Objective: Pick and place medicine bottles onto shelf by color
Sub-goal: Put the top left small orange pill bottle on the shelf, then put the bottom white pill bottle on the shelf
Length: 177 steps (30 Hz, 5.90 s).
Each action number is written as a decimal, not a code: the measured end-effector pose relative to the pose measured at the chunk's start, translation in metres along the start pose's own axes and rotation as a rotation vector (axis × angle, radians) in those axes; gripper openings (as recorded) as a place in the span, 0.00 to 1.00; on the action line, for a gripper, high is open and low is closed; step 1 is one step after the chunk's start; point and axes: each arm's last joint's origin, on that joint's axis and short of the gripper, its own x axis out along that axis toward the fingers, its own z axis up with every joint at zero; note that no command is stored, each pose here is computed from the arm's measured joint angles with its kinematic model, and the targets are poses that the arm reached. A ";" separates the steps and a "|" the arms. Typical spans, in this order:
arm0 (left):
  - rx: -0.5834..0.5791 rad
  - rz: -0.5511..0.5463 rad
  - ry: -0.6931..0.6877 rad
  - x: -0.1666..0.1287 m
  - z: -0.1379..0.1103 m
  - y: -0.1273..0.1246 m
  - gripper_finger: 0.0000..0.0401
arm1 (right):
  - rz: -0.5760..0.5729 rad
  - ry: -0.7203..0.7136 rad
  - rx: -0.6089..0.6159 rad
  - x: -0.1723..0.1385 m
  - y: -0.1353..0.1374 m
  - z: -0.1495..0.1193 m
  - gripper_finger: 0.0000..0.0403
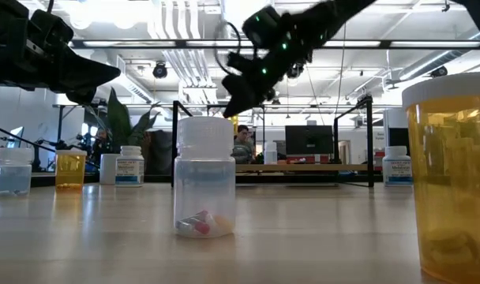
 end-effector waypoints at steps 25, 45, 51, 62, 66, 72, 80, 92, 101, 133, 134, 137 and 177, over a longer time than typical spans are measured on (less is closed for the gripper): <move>0.000 0.000 0.002 0.000 0.000 0.000 0.00 | -0.005 0.175 0.168 0.087 -0.090 -0.025 0.26; 0.000 0.000 0.002 0.000 0.000 0.000 0.00 | 0.004 0.195 0.133 0.090 -0.090 -0.024 0.46; 0.000 0.000 0.002 0.000 0.000 0.000 0.00 | 0.008 0.180 0.092 0.086 -0.091 -0.020 0.57; 0.000 0.000 0.002 0.000 0.000 0.000 0.00 | -0.019 0.077 0.058 0.050 -0.101 0.013 0.63; 0.000 0.000 0.002 0.000 0.000 0.000 0.00 | -0.027 0.037 0.091 0.034 -0.101 0.024 0.60; 0.000 0.000 0.003 0.000 0.000 0.000 0.00 | 0.029 0.043 0.074 0.017 -0.069 0.019 0.52; 0.000 0.000 0.002 0.000 0.000 0.000 0.00 | 0.045 0.041 0.065 -0.036 0.004 0.000 0.44; 0.000 0.000 0.002 0.000 0.000 0.000 0.00 | 0.251 0.066 0.193 -0.167 0.087 -0.046 0.34; 0.001 0.000 0.004 0.000 0.000 0.000 0.00 | 0.468 0.245 0.449 -0.215 0.099 -0.081 0.33; 0.001 0.000 0.004 0.000 0.000 0.000 0.00 | -0.092 0.883 -0.079 -0.212 0.009 -0.134 0.57; 0.000 0.000 0.004 0.000 0.000 0.000 0.00 | -0.104 0.881 -0.063 -0.212 0.006 -0.133 0.57; 0.001 0.000 0.004 0.000 0.000 0.000 0.00 | -0.109 0.856 -0.002 -0.219 -0.005 -0.133 0.55; 0.001 0.000 0.004 0.000 0.000 0.000 0.00 | 0.417 0.918 0.287 -0.353 0.185 -0.145 0.49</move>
